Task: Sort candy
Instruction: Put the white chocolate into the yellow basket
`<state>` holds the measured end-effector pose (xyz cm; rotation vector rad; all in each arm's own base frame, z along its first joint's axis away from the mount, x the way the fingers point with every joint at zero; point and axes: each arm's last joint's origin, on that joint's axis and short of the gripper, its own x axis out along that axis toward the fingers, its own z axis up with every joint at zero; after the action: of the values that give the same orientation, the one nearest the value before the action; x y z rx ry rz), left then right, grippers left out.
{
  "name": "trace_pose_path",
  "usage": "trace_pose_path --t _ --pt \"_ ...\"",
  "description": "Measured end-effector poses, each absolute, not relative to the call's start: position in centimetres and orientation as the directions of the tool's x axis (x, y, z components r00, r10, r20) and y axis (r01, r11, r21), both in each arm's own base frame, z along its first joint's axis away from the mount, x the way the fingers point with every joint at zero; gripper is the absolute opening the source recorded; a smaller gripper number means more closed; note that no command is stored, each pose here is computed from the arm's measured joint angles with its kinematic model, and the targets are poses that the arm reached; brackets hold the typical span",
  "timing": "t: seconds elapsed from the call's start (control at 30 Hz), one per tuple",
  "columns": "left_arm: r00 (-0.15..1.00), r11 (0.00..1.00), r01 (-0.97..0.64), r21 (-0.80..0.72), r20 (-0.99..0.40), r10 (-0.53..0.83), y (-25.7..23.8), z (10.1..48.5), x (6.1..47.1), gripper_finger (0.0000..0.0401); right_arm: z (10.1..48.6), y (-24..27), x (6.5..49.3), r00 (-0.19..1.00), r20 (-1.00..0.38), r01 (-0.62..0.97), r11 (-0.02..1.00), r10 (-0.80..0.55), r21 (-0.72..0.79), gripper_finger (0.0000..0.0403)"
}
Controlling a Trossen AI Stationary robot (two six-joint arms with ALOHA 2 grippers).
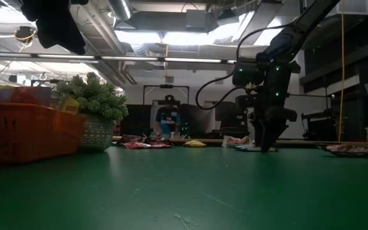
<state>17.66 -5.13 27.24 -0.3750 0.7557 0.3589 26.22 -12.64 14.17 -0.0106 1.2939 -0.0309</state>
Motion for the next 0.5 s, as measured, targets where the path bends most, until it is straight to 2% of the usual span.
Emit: trace_pose_path --t 0.23,0.5 --pt "0.675 0.874 -0.446 -0.195 -0.714 0.185 -5.11 27.26 17.66 0.0103 14.16 -12.57 26.21 0.274 -0.962 -0.003 1.0 -0.018 -0.019 0.0182" --pt "0.679 0.858 -0.493 -0.147 -0.681 0.273 -4.86 27.36 17.68 0.0103 14.16 -12.49 26.23 0.292 -0.956 -0.013 1.0 0.023 0.021 0.0107"
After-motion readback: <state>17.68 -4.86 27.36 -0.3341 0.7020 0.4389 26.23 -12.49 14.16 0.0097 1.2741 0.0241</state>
